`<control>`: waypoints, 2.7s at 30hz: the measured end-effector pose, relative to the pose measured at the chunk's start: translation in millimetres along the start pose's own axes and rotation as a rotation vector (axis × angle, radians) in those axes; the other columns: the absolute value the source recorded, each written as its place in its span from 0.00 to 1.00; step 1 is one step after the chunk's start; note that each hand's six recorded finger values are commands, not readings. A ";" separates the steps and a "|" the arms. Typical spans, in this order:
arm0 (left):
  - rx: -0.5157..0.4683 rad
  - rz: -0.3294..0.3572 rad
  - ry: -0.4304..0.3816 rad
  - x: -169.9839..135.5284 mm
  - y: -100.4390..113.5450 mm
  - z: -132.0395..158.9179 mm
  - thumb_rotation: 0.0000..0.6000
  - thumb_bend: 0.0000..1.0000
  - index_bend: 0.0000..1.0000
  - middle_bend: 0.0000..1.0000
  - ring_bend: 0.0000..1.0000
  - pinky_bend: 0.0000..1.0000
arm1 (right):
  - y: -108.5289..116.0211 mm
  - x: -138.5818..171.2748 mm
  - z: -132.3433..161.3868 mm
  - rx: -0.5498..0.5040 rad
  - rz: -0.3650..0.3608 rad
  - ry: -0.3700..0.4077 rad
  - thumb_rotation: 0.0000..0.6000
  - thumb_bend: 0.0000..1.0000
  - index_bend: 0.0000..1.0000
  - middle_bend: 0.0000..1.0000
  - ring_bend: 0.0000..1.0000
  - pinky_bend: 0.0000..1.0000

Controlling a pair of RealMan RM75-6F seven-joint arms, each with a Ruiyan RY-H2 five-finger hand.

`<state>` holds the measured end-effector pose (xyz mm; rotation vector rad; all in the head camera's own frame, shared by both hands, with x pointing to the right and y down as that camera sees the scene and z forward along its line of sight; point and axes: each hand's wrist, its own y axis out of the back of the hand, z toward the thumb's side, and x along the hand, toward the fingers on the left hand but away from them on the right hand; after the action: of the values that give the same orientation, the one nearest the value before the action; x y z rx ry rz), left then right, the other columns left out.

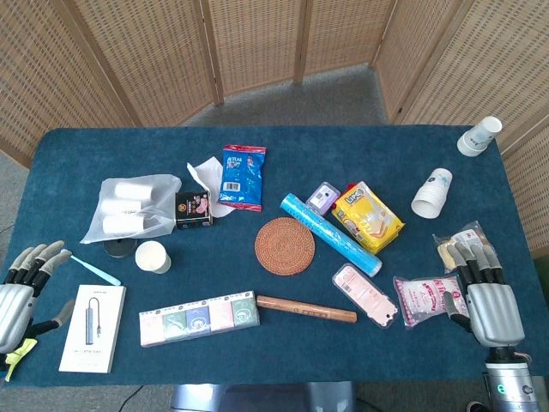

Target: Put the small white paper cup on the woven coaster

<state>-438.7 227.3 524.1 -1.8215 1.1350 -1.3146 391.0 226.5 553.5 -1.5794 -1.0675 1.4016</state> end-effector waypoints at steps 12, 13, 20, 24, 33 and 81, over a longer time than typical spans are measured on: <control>0.005 -0.022 -0.006 1.8 -0.6 2.0 1.00 0.39 0.14 0.10 0.00 0.00 | 0.4 0.3 -3.4 -0.006 -0.003 -0.007 1.00 0.48 0.00 0.00 0.00 0.00; 0.008 -0.029 -0.007 2.5 -1.1 1.9 1.00 0.39 0.14 0.10 0.00 0.00 | 0.5 0.7 -3.9 -0.007 -0.004 -0.008 1.00 0.48 0.00 0.00 0.00 0.00; 0.031 -0.099 -0.003 11.5 -8.6 -3.9 1.00 0.39 0.05 0.02 0.00 0.00 | 0.0 2.1 -6.0 -0.007 -0.003 -0.016 1.00 0.48 0.00 0.00 0.00 0.00; 0.058 -0.194 0.021 17.4 -19.5 -13.5 0.99 0.39 0.00 0.00 0.00 0.00 | 1.3 2.5 -6.9 0.000 -0.004 -0.019 1.00 0.48 0.00 0.00 0.00 0.00; 0.107 -0.285 0.048 53.3 -44.1 -32.6 0.98 0.39 0.00 0.00 0.00 0.00 | 1.5 3.6 -7.9 0.012 -0.004 -0.035 1.00 0.48 0.00 0.00 0.00 0.00; 0.020 -0.344 -0.134 150.0 -131.2 33.4 1.00 0.39 0.34 0.29 0.33 0.54 | -16.2 0.5 -17.6 0.028 0.054 -0.080 1.00 0.48 0.00 0.00 0.00 0.00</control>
<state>-348.9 150.8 688.1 -2.1227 0.7578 -1.3582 406.9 232.7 570.3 -1.5540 -1.0540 1.5208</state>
